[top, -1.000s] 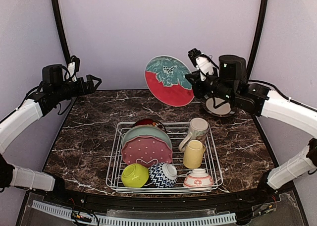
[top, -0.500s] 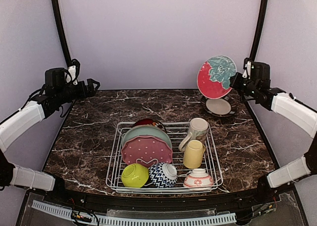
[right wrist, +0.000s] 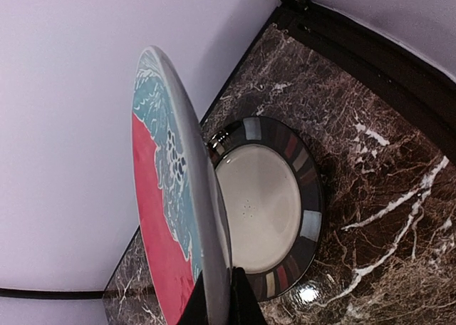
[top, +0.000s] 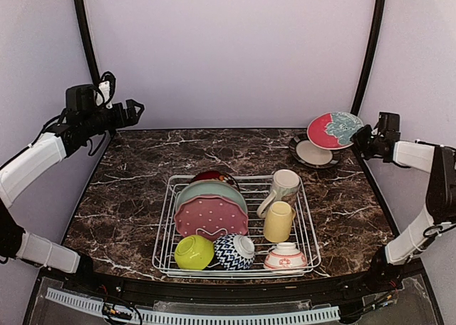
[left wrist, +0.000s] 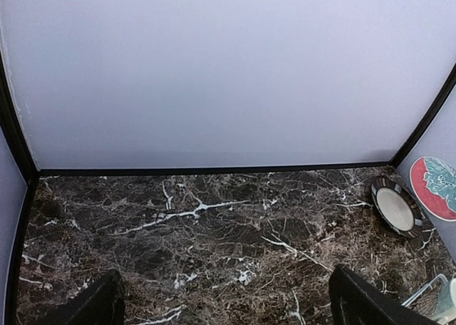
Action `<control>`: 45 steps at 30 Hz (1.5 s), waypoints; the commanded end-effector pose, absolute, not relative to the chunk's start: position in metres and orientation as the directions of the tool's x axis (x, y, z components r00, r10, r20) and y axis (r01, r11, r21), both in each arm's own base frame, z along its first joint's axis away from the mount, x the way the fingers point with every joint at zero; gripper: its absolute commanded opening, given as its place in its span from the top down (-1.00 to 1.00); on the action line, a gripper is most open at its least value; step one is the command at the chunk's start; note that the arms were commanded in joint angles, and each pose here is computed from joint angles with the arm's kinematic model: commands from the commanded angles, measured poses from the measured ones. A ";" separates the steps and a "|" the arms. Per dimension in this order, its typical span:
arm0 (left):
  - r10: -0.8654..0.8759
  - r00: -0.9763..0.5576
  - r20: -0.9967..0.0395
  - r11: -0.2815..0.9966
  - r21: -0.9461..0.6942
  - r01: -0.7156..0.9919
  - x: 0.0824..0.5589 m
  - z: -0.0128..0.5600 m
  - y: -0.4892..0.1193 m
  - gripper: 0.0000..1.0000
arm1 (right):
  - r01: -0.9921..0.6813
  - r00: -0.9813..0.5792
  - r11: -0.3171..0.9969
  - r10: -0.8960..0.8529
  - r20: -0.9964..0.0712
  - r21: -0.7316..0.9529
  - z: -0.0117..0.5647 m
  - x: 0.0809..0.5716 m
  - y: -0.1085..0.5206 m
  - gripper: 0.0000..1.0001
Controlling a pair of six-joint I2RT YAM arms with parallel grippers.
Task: Unload the mixed dishes from the dish rack
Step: Place the plate with another plate.
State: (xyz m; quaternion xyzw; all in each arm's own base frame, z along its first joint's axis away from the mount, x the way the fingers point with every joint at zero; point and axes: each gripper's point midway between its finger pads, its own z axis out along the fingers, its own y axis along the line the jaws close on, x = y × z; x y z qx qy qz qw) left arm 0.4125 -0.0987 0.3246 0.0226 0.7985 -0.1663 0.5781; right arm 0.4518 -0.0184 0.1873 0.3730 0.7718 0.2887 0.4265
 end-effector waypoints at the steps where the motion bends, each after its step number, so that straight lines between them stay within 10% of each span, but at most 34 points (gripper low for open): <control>1: -0.145 -0.374 -0.916 0.936 -0.249 0.248 0.405 0.309 -0.102 -0.98 | 0.105 -0.287 0.427 0.878 -0.384 0.898 0.249 0.478 -0.008 1.00; 36: -0.169 -0.410 -0.896 0.898 -0.312 0.311 0.388 0.323 -0.117 -0.98 | 0.212 -0.486 0.454 0.817 -0.310 0.865 0.145 0.533 0.025 1.00; 45: -0.167 -0.406 -0.899 0.894 -0.311 0.322 0.386 0.326 -0.119 -0.98 | 0.232 -0.577 0.546 0.743 -0.337 0.805 0.126 0.531 0.040 0.51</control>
